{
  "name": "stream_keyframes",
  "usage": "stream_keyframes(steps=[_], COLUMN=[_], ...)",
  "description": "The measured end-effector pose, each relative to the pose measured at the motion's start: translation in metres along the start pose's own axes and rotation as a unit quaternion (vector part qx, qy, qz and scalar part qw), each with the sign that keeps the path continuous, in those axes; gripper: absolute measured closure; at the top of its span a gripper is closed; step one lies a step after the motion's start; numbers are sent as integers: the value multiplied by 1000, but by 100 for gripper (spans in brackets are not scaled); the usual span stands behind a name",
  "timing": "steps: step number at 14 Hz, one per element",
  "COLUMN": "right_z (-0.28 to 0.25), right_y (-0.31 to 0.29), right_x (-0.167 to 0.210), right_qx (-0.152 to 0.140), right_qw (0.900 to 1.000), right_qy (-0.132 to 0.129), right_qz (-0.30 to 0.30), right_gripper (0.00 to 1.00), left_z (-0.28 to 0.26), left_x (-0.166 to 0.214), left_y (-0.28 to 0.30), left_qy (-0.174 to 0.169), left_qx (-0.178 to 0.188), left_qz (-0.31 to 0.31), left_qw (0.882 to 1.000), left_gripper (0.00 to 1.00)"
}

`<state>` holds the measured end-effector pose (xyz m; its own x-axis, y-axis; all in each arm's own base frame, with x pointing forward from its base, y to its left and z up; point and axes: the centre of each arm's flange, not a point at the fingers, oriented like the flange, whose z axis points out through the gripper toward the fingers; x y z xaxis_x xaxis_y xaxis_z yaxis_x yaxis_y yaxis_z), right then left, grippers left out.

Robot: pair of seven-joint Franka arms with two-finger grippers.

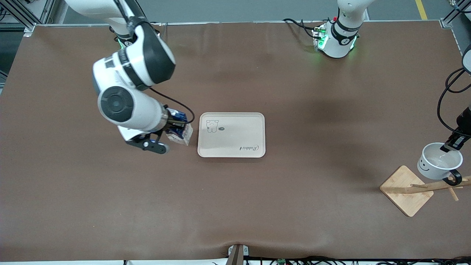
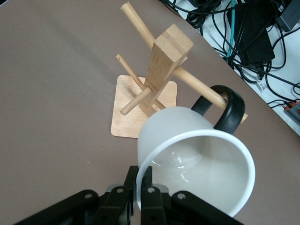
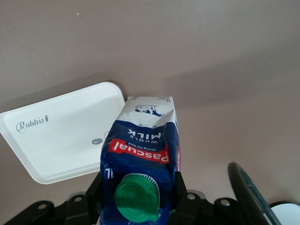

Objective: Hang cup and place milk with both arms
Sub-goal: 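Lift the milk away while the left gripper hangs the mug handle on peg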

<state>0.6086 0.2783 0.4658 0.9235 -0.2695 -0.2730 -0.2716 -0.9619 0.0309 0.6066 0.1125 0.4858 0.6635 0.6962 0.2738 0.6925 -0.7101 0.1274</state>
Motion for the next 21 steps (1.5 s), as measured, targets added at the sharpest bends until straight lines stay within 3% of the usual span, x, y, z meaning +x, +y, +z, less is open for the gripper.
stream_keyframes(steps=[6,7,12,14,16,21], right_z=[-36,-39,-44,-37,-26,5], right_y=[95,113,189,218,255,320], right_x=[47,55,87,98,113,132], right_qx=[17,19,0,-3,-1,-10], right_qw=[998,998,997,997,996,995], right_qy=[-11,-13,-14,-22,-32,-53], right_qz=[-52,-58,-72,-79,-88,-86], right_gripper=[39,39,39,39,39,39], left_z=[6,7,9,3,-11,-47], left_x=[-1,-1,2,4,1,-8], left_y=[-1,-1,-4,1,16,43], left_qy=[-4,-5,-7,-2,-2,-33], left_qx=[1,1,0,-5,-9,6], left_qz=[-1,-1,-5,-3,7,103], left_qw=[1000,1000,1000,1000,1000,994], left_gripper=[93,89,40,17,1,0])
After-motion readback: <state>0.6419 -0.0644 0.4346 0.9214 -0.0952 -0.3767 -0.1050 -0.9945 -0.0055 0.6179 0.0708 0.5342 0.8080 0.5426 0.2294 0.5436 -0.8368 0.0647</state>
